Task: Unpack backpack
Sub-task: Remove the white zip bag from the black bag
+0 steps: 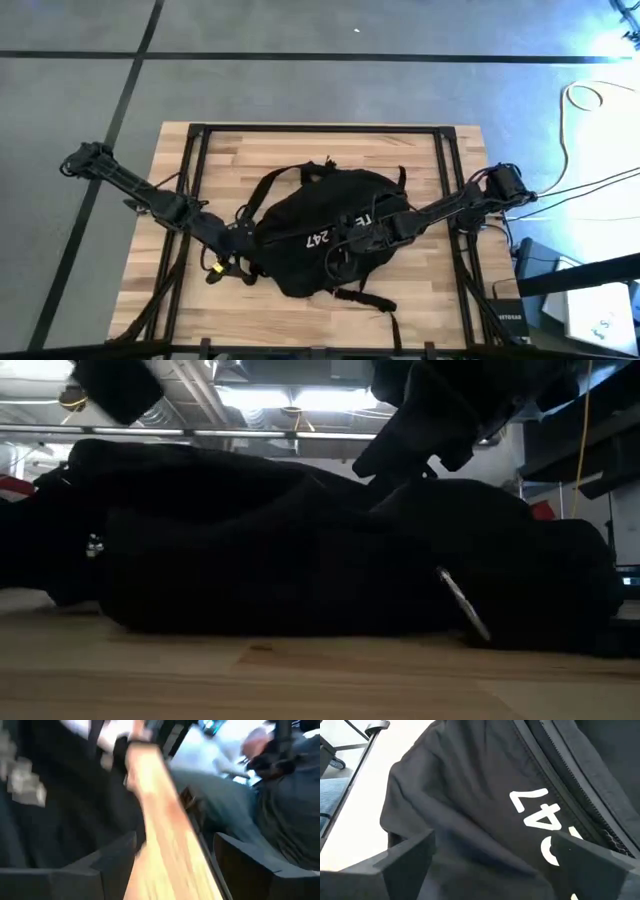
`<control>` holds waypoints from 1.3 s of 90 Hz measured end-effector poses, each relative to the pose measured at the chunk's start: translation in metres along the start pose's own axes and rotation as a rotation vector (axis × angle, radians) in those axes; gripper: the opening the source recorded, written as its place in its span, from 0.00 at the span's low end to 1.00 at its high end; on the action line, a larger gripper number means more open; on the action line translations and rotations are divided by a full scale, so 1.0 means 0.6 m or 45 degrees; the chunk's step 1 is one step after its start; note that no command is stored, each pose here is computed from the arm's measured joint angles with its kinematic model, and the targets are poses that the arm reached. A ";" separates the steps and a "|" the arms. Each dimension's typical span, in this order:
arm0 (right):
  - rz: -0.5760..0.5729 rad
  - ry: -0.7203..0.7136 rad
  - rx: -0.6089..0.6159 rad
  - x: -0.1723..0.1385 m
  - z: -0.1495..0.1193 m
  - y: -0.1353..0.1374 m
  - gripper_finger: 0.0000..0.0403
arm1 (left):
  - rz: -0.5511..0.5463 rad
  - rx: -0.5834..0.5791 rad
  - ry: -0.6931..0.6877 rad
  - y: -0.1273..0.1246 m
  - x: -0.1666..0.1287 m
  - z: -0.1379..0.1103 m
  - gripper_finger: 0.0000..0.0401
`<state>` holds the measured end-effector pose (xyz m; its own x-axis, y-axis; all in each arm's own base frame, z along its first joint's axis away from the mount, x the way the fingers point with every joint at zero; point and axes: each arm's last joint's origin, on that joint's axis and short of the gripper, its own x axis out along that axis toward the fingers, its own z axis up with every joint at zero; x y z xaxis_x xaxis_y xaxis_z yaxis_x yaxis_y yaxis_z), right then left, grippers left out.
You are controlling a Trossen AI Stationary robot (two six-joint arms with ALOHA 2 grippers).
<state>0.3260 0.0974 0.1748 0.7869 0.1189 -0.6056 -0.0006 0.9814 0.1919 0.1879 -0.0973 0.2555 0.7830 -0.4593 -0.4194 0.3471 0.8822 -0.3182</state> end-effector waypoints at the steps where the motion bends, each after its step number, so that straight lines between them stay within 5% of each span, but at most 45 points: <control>1: 0.000 0.001 0.000 0.000 0.000 0.000 0.94 | 0.004 0.018 -0.014 0.000 0.001 0.001 0.63; 24: -0.101 -0.077 -0.092 0.000 0.007 -0.002 0.94 | 0.316 0.349 -0.150 0.025 0.041 0.015 0.63; 48: -0.113 -0.140 -0.123 -0.001 0.015 -0.001 0.94 | 0.738 0.401 -0.093 0.078 0.098 -0.002 0.63; 70: -0.117 -0.126 -0.127 -0.001 0.013 -0.002 0.94 | 0.788 0.541 0.105 0.103 0.136 -0.034 0.63; 97: -0.117 -0.128 -0.127 -0.001 0.013 -0.001 0.94 | 1.223 0.646 0.190 0.118 0.129 -0.041 0.63; 117: -0.117 -0.129 -0.128 -0.001 0.013 -0.001 0.94 | 1.278 0.697 0.252 0.128 0.125 -0.042 0.63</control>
<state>0.3303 0.0952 0.1814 0.8446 0.0173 -0.5351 0.0165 0.9982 0.0584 0.2601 -0.0667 0.1783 0.7550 0.5069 -0.4160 -0.1696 0.7638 0.6228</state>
